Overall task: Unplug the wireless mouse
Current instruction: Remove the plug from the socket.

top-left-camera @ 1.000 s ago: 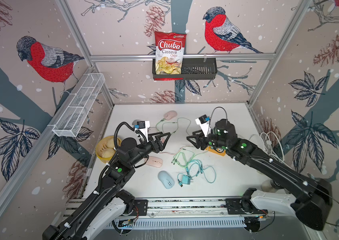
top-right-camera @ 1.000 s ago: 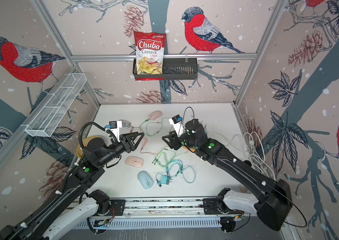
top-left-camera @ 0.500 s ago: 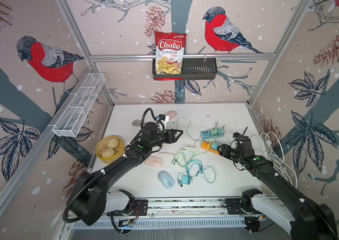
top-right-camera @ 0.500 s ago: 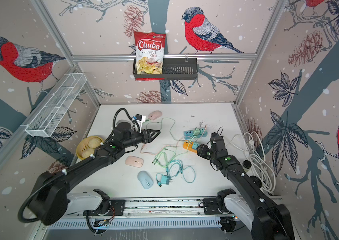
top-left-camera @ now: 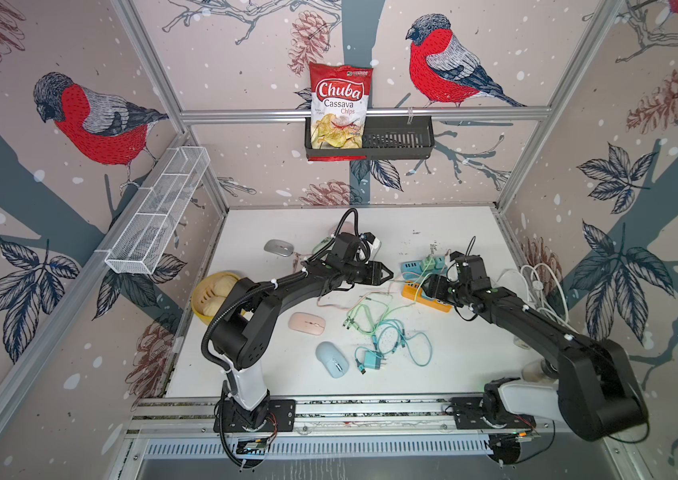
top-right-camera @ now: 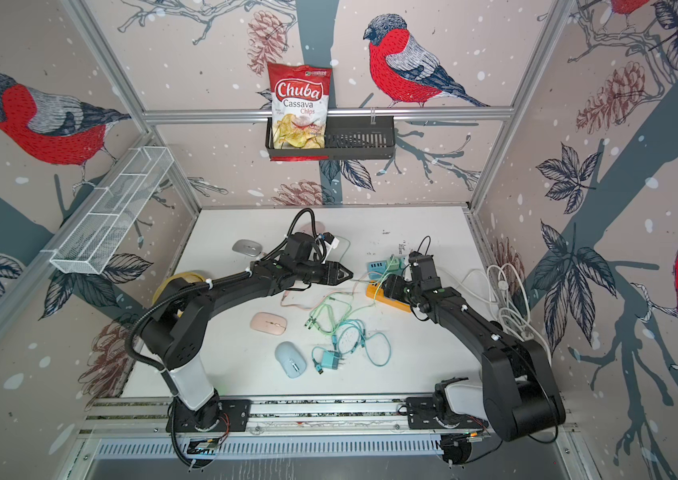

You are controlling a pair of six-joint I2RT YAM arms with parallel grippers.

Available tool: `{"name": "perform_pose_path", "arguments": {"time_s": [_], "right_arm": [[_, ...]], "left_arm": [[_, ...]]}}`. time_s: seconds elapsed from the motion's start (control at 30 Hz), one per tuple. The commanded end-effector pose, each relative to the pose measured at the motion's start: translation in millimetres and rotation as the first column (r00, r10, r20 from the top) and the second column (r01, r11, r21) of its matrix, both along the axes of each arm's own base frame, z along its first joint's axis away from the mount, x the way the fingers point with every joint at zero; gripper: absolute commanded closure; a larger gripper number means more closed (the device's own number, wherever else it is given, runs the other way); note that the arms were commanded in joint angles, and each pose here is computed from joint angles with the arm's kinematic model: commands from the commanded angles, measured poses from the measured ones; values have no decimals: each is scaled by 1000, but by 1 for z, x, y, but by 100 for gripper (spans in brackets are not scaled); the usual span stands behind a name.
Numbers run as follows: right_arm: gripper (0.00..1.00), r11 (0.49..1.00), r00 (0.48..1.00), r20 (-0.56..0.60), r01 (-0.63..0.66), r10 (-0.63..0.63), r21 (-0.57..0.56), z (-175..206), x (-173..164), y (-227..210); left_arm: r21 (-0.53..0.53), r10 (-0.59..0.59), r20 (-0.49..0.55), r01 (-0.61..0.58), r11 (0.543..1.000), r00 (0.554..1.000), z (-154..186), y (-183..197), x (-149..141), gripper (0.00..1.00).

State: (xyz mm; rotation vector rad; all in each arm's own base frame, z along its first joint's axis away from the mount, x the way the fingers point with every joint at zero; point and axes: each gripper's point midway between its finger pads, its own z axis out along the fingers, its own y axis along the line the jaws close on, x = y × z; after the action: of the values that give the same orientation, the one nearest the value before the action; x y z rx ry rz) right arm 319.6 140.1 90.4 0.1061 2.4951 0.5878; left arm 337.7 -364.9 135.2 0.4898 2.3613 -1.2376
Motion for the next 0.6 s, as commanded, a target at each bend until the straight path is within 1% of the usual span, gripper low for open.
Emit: {"name": "perform_pose_path", "arguments": {"time_s": [0.0,0.07,0.13,0.17,0.23,0.33,0.37,0.4,0.43,0.47,0.5,0.57], "right_arm": [[35,995,999,32,-23,26,-99,-2,13,0],[48,990,999,12,-39,41,-134,-9,15,3],[55,986,999,11,-39,41,-162,-12,14,4],[56,984,999,16,-33,37,-177,-12,13,4],[60,978,999,23,-29,35,-208,-13,11,4],[61,970,999,41,-12,23,-242,-10,9,3],[55,968,999,47,-7,20,-250,-9,9,3],[43,965,999,50,-3,17,-261,-8,8,2],[28,962,998,54,1,15,-274,-8,7,2],[21,957,998,56,6,11,-291,-10,6,2],[19,954,998,57,9,9,-299,-11,5,2],[19,951,999,47,12,3,-308,-18,1,5]], "left_arm": [[-2,-40,-24,40,999,999,-8,-6,-4,52],[-5,-39,-25,39,999,999,-8,-8,-4,52],[-1,-35,-22,35,999,999,-8,-7,-3,52],[4,-34,-21,34,999,999,-8,-7,-3,52],[12,-34,-21,35,999,999,-10,-6,-3,52],[17,-36,-27,36,999,999,-13,-5,-4,52],[18,-35,-30,35,999,999,-14,-5,-4,52],[16,-34,-31,35,999,999,-14,-5,-4,52],[16,-33,-32,34,999,999,-14,-5,-5,52],[15,-33,-32,33,999,999,-14,-4,-5,52],[14,-34,-33,34,999,999,-15,-4,-6,52],[15,-32,-31,32,999,999,-14,-3,-6,52]]}}
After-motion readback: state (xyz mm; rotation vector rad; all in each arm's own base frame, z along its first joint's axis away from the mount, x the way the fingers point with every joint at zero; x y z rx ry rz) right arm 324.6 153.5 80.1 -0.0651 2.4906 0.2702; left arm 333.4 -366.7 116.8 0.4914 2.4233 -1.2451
